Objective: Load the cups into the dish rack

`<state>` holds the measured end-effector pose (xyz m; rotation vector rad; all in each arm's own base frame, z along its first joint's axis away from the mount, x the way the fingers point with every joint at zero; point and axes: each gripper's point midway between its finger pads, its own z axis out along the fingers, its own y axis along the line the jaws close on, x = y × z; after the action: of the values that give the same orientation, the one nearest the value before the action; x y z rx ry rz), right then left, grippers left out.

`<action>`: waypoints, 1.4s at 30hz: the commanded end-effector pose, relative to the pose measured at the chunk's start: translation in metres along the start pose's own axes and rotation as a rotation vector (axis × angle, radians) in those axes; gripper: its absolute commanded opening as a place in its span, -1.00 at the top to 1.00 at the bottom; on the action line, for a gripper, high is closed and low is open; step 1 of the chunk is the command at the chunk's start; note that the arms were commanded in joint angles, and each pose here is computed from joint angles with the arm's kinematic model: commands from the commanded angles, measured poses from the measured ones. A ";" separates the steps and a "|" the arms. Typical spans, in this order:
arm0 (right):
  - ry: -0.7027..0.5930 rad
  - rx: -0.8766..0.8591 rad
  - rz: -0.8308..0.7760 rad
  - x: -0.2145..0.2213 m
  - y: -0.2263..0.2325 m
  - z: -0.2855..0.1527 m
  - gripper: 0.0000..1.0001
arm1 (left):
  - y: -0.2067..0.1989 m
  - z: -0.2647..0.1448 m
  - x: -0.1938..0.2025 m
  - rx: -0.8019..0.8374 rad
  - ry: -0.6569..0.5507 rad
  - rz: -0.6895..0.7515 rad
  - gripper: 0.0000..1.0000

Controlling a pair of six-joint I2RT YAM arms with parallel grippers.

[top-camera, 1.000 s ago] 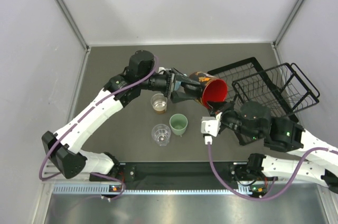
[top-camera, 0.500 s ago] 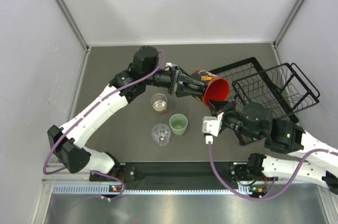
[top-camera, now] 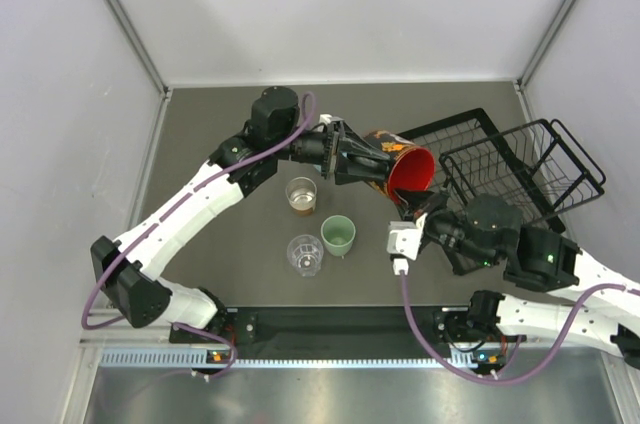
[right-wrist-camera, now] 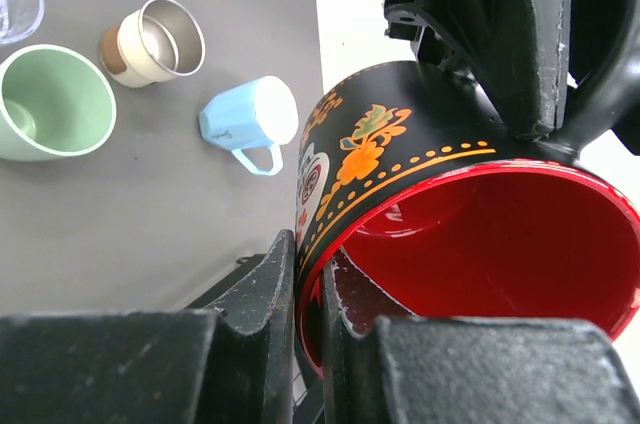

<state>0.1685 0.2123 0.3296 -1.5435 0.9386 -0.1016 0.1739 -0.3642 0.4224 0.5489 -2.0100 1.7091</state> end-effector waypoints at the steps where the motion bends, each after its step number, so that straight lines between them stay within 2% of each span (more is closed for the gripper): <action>1: -0.209 0.230 0.006 -0.047 -0.065 -0.021 1.00 | -0.012 -0.003 0.016 0.043 0.041 -0.016 0.22; 6: -0.226 0.219 -0.003 -0.051 -0.066 -0.022 1.00 | -0.012 -0.006 0.019 0.050 0.040 -0.021 0.17; 8: -0.236 0.214 -0.005 -0.053 -0.065 -0.022 1.00 | -0.014 -0.004 0.020 0.046 0.051 -0.009 0.24; 10: -0.237 0.219 -0.012 -0.053 -0.067 -0.023 1.00 | -0.015 -0.002 0.023 0.037 0.068 0.002 0.39; 12: -0.240 0.224 -0.033 -0.054 -0.068 -0.025 1.00 | -0.014 -0.002 0.027 0.033 0.078 0.002 0.43; 16: -0.235 0.209 -0.078 -0.055 -0.071 -0.030 1.00 | -0.004 -0.003 0.029 0.005 0.092 -0.025 0.14; 22: -0.257 0.169 -0.117 -0.062 -0.071 -0.035 1.00 | 0.011 -0.006 0.029 -0.034 0.103 -0.052 0.06; 24: -0.259 0.183 -0.113 -0.062 -0.075 -0.040 1.00 | 0.010 -0.007 0.031 -0.040 0.111 -0.048 0.19; 29: -0.271 0.214 -0.106 -0.065 -0.085 -0.050 1.00 | 0.013 -0.009 0.034 -0.046 0.115 -0.044 0.22; 32: -0.279 0.206 -0.107 -0.067 -0.084 -0.049 1.00 | 0.007 -0.008 0.036 -0.037 0.125 -0.015 0.41; 33: -0.284 0.206 -0.106 -0.068 -0.085 -0.049 1.00 | 0.002 -0.007 0.037 -0.032 0.130 0.000 0.73; 34: -0.286 0.207 -0.106 -0.068 -0.085 -0.050 1.00 | 0.000 -0.007 0.038 -0.032 0.135 0.011 0.96; 38: -0.271 0.205 -0.110 -0.065 -0.082 -0.046 1.00 | -0.011 -0.007 0.041 0.004 0.122 0.058 1.00; 42: -0.249 0.213 -0.113 -0.060 -0.079 -0.041 1.00 | -0.019 -0.007 0.044 0.022 0.091 0.178 1.00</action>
<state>0.1520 0.2092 0.3468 -1.6477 0.7738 -0.1106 0.1455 -0.3607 0.4316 0.4606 -1.9587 1.5957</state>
